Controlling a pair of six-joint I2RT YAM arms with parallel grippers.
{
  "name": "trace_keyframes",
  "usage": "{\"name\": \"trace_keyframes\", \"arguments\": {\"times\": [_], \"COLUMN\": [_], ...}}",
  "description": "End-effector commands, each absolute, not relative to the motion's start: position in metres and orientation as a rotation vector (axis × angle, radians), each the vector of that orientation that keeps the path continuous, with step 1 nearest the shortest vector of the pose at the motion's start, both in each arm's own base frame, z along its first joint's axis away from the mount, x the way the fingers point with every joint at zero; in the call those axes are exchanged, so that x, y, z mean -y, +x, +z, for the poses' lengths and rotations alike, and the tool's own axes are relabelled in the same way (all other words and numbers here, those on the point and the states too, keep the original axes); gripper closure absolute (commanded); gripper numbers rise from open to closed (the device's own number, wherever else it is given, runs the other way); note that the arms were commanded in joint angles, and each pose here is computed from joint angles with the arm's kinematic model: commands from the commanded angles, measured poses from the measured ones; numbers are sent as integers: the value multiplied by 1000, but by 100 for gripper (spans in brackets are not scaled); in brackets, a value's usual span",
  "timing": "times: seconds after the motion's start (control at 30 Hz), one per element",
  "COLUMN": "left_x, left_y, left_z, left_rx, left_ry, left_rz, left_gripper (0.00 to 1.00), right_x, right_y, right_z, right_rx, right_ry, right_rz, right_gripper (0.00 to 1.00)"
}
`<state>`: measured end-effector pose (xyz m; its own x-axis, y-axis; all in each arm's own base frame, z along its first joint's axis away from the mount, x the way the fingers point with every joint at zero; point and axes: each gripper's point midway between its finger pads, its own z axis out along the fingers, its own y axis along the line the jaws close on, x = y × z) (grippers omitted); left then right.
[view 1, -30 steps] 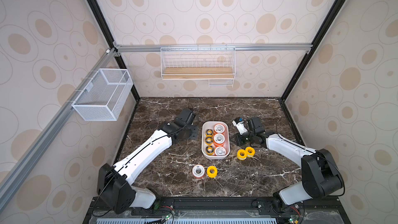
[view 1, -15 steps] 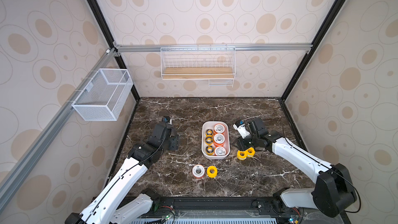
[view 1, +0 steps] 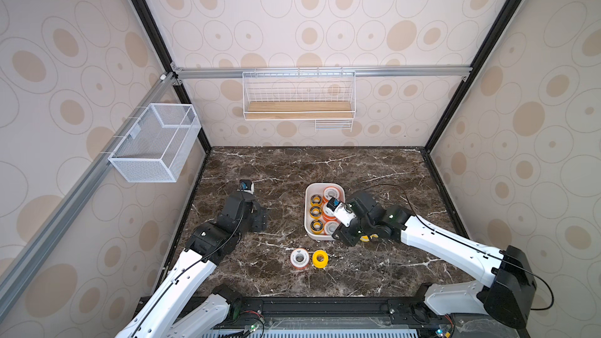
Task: Put the sealing tape into the storage box
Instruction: Pick up the sealing tape at the center of the board.
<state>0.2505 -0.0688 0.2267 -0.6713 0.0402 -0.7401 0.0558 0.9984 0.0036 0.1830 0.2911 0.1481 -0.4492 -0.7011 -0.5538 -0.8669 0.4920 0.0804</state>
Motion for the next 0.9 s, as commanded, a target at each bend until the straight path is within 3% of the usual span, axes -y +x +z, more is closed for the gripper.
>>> {"name": "trace_keyframes", "arguments": {"times": [0.0, 0.4, 0.87], "left_x": [62, 39, 20], "left_y": [252, 258, 261], "left_z": [228, 221, 216], "left_rx": [-2310, -2339, -2361], "left_ry": [66, -82, -178], "left_rz": [22, 27, 39], "left_gripper": [20, 18, 18], "right_x": [-301, -362, -408], "right_y": [172, 119, 89], "right_z": [144, 114, 71], "right_rx": [-2266, -2186, -2161], "right_ry": [-1398, -1643, -1819], "right_rz": [417, 469, 463], "right_gripper": [49, 43, 43]}}
